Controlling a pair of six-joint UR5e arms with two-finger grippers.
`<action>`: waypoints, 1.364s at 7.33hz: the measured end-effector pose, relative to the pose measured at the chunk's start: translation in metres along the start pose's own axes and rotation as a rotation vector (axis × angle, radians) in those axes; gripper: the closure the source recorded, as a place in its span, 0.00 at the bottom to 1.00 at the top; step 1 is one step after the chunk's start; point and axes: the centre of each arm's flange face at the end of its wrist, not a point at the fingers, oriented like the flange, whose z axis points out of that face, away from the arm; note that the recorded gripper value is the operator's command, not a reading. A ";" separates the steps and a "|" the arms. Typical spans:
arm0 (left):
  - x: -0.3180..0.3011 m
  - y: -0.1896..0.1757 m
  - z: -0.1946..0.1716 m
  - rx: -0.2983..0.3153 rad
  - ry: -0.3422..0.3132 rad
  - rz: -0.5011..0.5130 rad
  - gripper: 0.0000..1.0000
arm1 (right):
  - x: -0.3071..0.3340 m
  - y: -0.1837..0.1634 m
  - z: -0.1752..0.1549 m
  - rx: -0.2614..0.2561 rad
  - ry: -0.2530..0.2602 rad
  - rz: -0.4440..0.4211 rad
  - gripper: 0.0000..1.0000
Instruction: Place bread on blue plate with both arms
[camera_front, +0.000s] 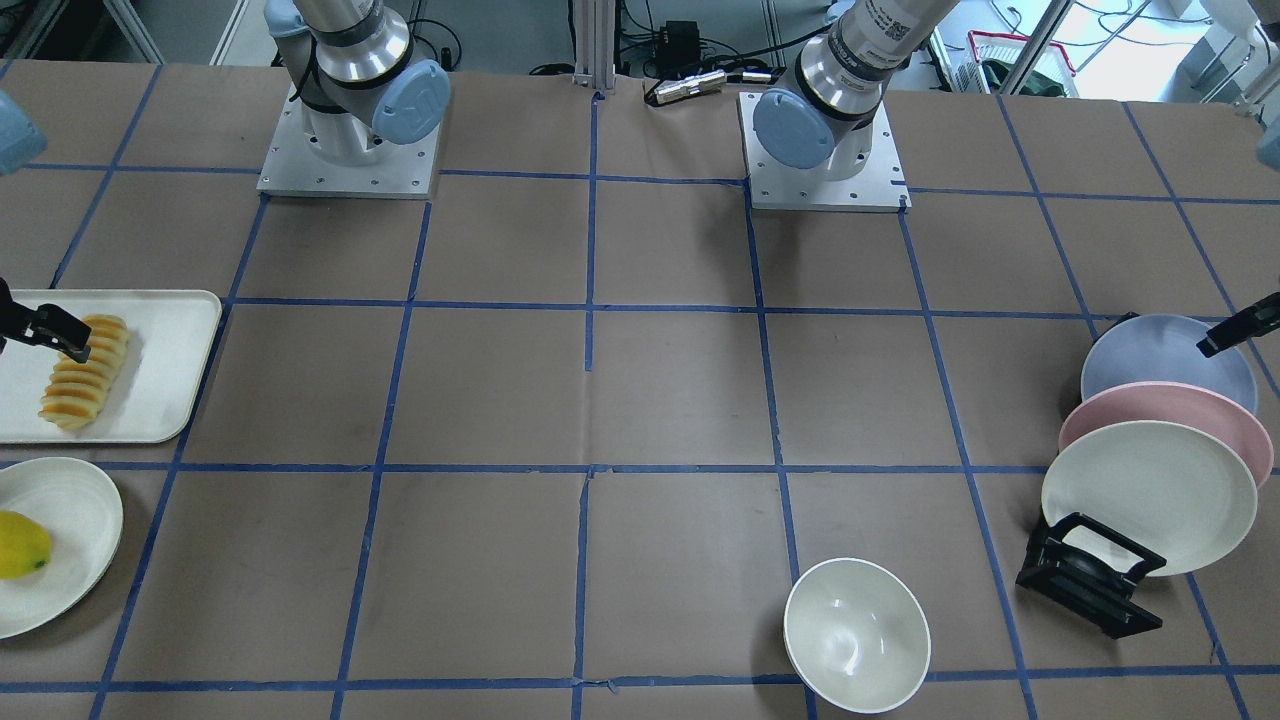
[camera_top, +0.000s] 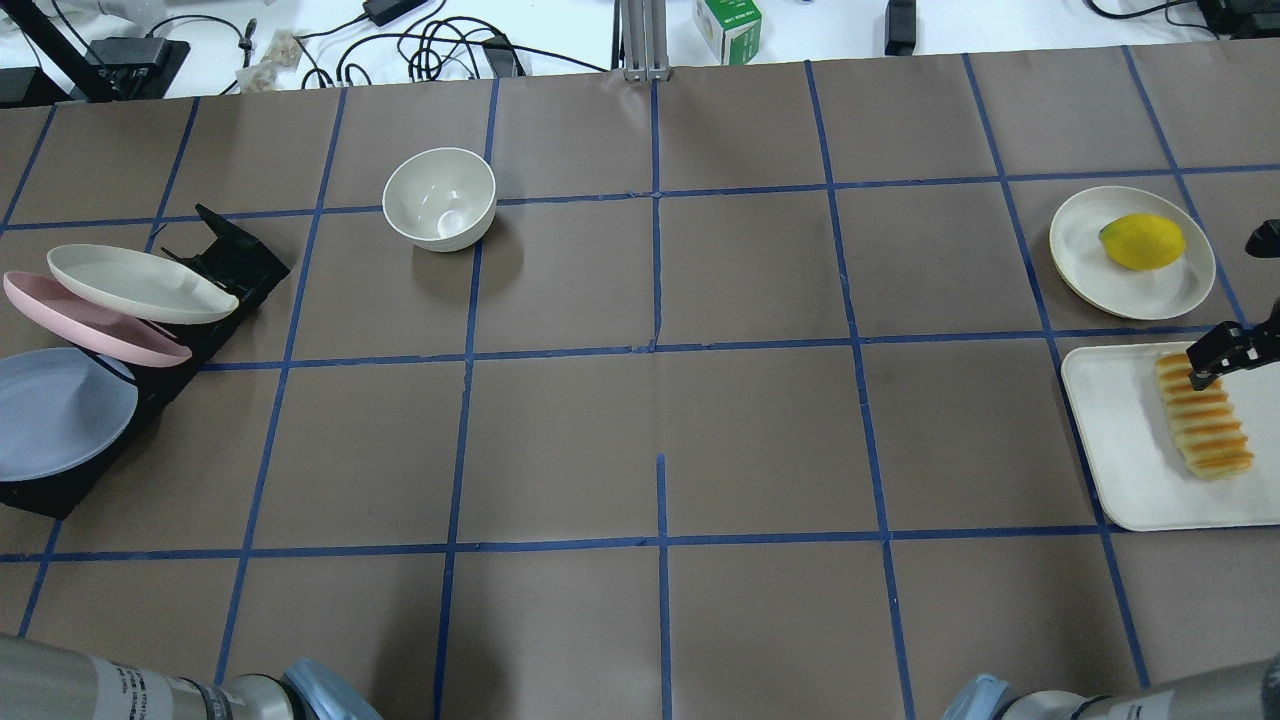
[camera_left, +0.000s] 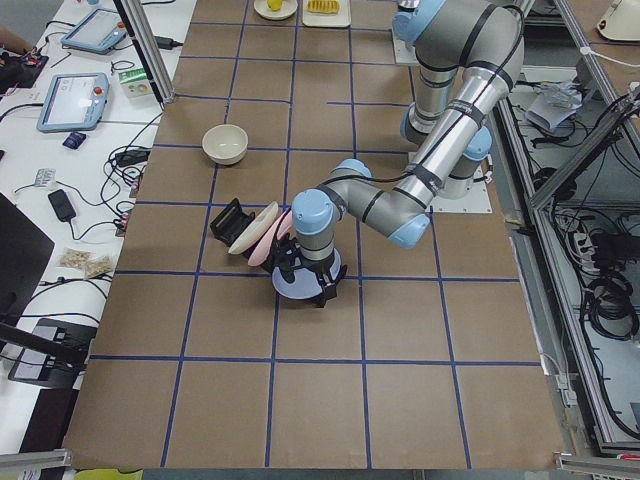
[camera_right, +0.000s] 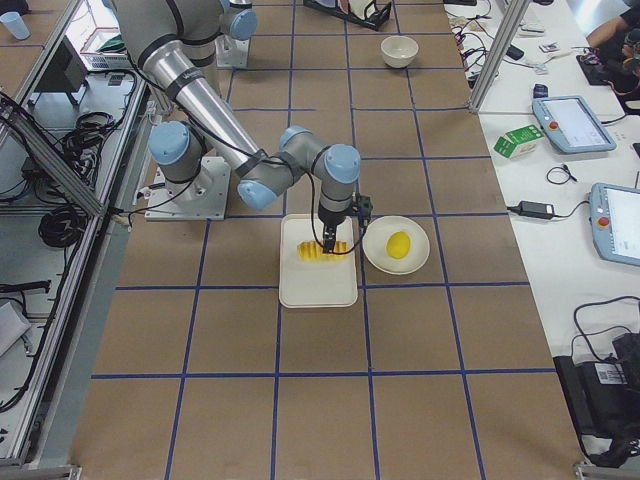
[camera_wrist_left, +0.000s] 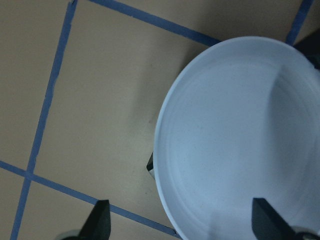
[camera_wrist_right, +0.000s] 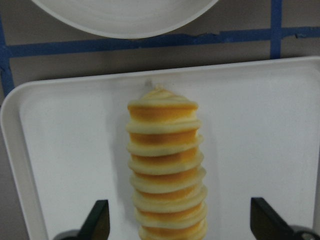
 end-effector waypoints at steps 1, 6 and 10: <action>-0.001 -0.003 0.009 -0.005 -0.002 0.000 0.11 | 0.003 -0.004 0.014 -0.002 -0.002 0.001 0.00; -0.004 -0.009 0.021 -0.014 -0.009 0.042 1.00 | 0.001 -0.009 0.052 -0.042 -0.048 -0.006 0.53; -0.008 -0.009 0.013 -0.011 -0.033 0.050 1.00 | -0.001 -0.006 0.054 -0.080 -0.063 -0.005 1.00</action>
